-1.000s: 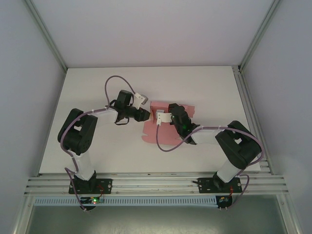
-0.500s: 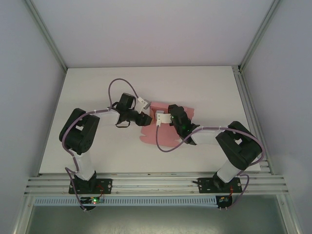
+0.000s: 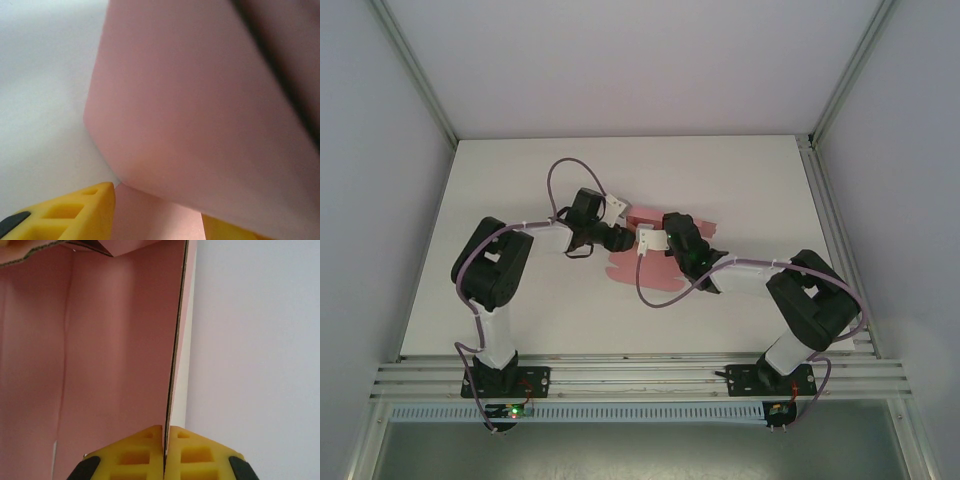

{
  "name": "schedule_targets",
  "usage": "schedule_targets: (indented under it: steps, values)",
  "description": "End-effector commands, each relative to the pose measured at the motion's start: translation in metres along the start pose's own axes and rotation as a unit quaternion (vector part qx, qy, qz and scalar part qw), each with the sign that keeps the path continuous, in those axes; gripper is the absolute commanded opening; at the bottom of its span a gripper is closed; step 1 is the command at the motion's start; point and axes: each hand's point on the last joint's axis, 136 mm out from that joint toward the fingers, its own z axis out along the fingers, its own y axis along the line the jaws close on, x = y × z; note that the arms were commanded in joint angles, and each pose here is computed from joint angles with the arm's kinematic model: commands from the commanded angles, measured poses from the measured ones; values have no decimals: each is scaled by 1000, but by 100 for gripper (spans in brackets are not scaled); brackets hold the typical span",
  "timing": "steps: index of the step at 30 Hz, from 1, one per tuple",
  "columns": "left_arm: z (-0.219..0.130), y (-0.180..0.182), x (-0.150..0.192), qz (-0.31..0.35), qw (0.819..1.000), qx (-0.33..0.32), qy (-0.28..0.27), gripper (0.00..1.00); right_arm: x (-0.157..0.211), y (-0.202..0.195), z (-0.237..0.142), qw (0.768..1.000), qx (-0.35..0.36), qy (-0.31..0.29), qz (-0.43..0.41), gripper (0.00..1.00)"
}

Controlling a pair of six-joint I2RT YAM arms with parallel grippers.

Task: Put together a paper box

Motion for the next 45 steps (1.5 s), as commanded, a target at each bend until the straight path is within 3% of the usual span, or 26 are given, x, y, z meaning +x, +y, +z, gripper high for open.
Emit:
schedule_targets:
  steps: [1, 6, 9, 15, 19, 23, 28, 33, 38, 40, 45]
  values:
    - [-8, 0, -65, 41, 992, -51, -112, 49, -15, 67, -7, 991, -125, -36, -43, 0]
    - [-19, 9, -89, 62, 979, -93, -169, 47, -14, 77, -6, 986, -160, -31, -42, 0]
    - [-19, 0, -96, 87, 978, -73, -176, 49, -12, 82, -3, 983, -179, -27, -38, 0]
    - [-23, -20, -87, 117, 978, -24, -168, 47, 5, 82, 9, 983, -179, -1, -35, 0]
    - [-30, -13, -71, 95, 982, -7, -160, 44, 35, 77, 17, 985, -160, 36, -53, 0]
    - [-26, 4, -67, 53, 987, 20, -150, 41, 29, 86, 13, 985, -166, 22, -49, 0]
    - [-18, 8, -72, 67, 987, 34, -145, 41, 28, 99, 13, 981, -184, 32, -56, 0]
    - [-12, 2, -76, 87, 985, 61, -134, 47, 20, 106, 7, 976, -214, 12, -42, 0]
    - [-9, 21, -89, 60, 988, 13, -145, 48, 18, 114, 6, 971, -234, 15, -54, 0]
    - [-4, 28, -91, 52, 989, -2, -139, 55, 16, 114, 5, 969, -242, 15, -51, 0]
    - [2, 2, -94, 87, 984, 77, -138, 57, 11, 119, 6, 963, -264, 6, -53, 0]
